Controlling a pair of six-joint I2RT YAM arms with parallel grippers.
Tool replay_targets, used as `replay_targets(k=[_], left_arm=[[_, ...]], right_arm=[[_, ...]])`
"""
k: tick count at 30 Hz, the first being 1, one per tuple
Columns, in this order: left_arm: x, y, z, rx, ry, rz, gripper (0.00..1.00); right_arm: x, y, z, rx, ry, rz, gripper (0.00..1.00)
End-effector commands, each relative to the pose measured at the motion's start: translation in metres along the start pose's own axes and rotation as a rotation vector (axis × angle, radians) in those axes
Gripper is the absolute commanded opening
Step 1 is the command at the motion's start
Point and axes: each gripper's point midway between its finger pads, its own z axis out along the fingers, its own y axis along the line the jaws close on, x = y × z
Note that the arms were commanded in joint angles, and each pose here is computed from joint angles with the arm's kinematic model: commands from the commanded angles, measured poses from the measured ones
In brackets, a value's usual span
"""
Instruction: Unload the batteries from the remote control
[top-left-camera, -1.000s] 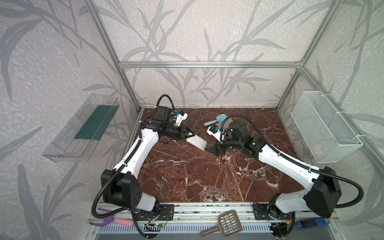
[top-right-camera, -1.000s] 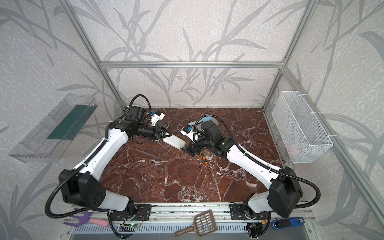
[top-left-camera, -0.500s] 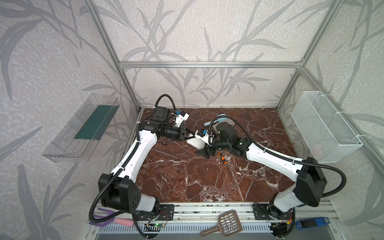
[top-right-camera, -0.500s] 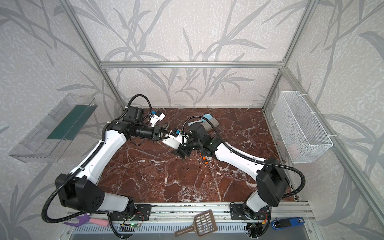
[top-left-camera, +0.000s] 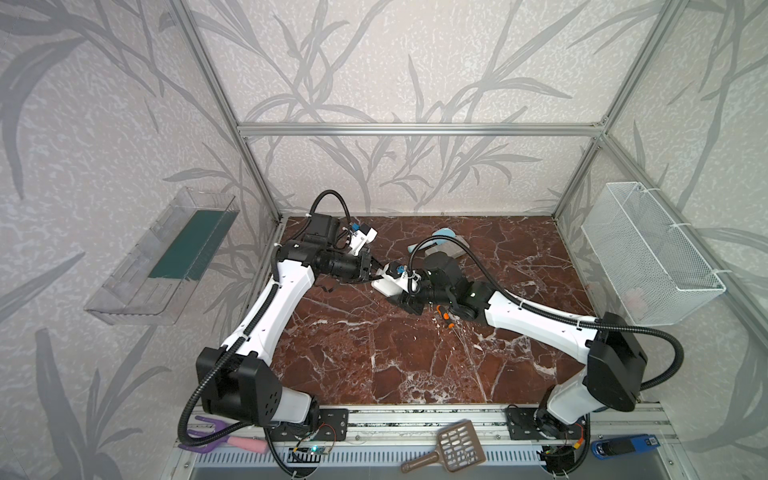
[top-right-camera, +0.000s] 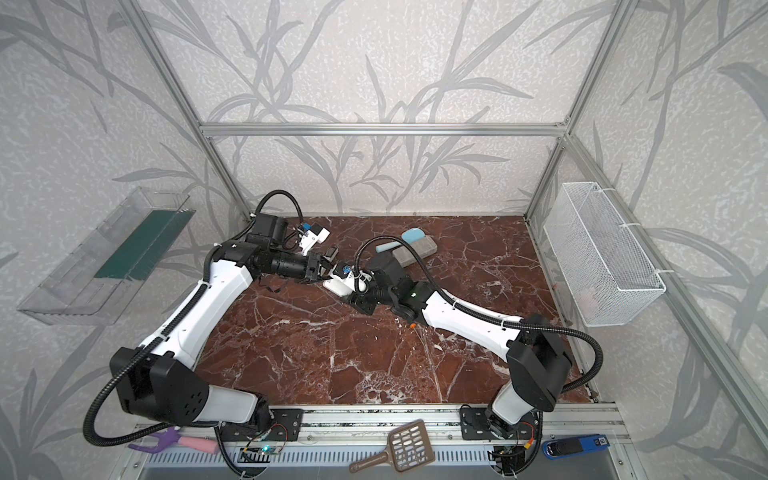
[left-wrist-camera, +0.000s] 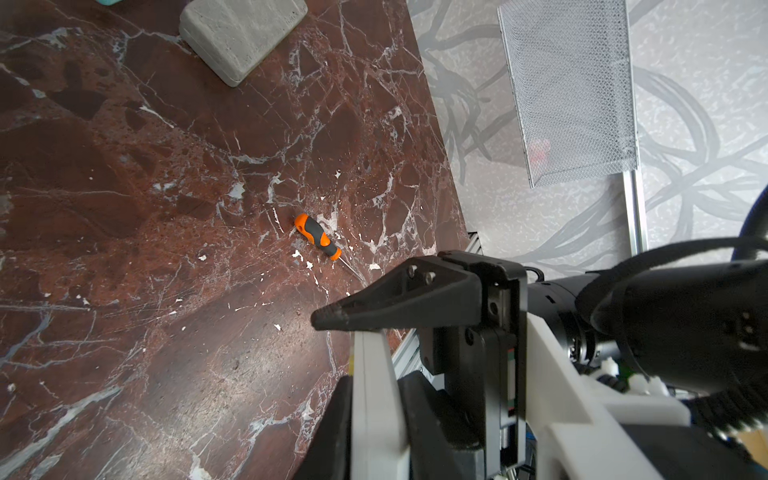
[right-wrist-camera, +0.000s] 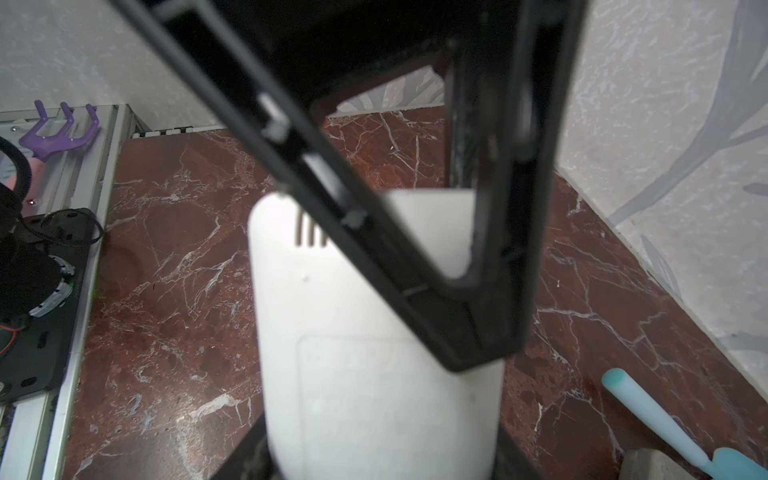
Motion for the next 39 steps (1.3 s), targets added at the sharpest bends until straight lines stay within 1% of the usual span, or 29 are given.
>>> replay_targets(k=[1, 2, 5, 8, 10, 13, 16, 22, 26, 30, 34, 36, 39], left_arm=[[-0.010, -0.003, -0.003, 0.008, -0.053, -0.031, 0.50], [-0.017, 0.000, -0.004, 0.000, -0.091, -0.037, 0.58], [-0.033, 0.015, -0.015, -0.028, -0.225, -0.081, 0.65], [-0.046, 0.028, -0.030, -0.011, -0.384, -0.128, 0.66], [-0.050, 0.030, -0.035, -0.001, -0.465, -0.120, 0.66], [-0.046, 0.034, -0.033, -0.003, -0.517, -0.106, 0.65], [-0.040, 0.029, -0.023, 0.034, -0.525, -0.075, 0.65], [-0.028, 0.005, 0.008, 0.088, -0.452, 0.036, 0.68], [-0.031, 0.005, 0.022, 0.093, -0.433, 0.035, 0.68], [-0.035, 0.009, 0.034, 0.122, -0.412, -0.004, 0.58], [-0.039, 0.008, 0.039, 0.145, -0.410, -0.015, 0.51], [-0.040, 0.009, 0.041, 0.145, -0.406, -0.020, 0.46], [-0.041, 0.011, 0.043, 0.145, -0.398, -0.030, 0.32]], right_arm=[[-0.016, -0.013, -0.004, 0.092, -0.065, 0.037, 0.25], [-0.013, -0.017, -0.003, 0.115, -0.056, 0.048, 0.24], [-0.005, -0.031, -0.001, 0.188, -0.024, 0.095, 0.21], [0.001, -0.045, -0.002, 0.237, 0.000, 0.171, 0.20], [0.004, -0.057, -0.005, 0.273, 0.010, 0.249, 0.21], [0.008, -0.067, -0.007, 0.298, 0.011, 0.349, 0.22], [0.010, -0.071, -0.007, 0.296, 0.007, 0.410, 0.23], [0.006, -0.062, -0.004, 0.229, 0.015, 0.423, 0.24], [0.004, -0.054, -0.004, 0.183, 0.020, 0.422, 0.23], [0.003, -0.048, -0.006, 0.148, 0.018, 0.422, 0.23], [0.001, -0.044, -0.006, 0.125, 0.017, 0.422, 0.24], [0.000, -0.043, -0.004, 0.113, 0.017, 0.418, 0.24], [0.000, -0.042, -0.002, 0.105, 0.028, 0.418, 0.27]])
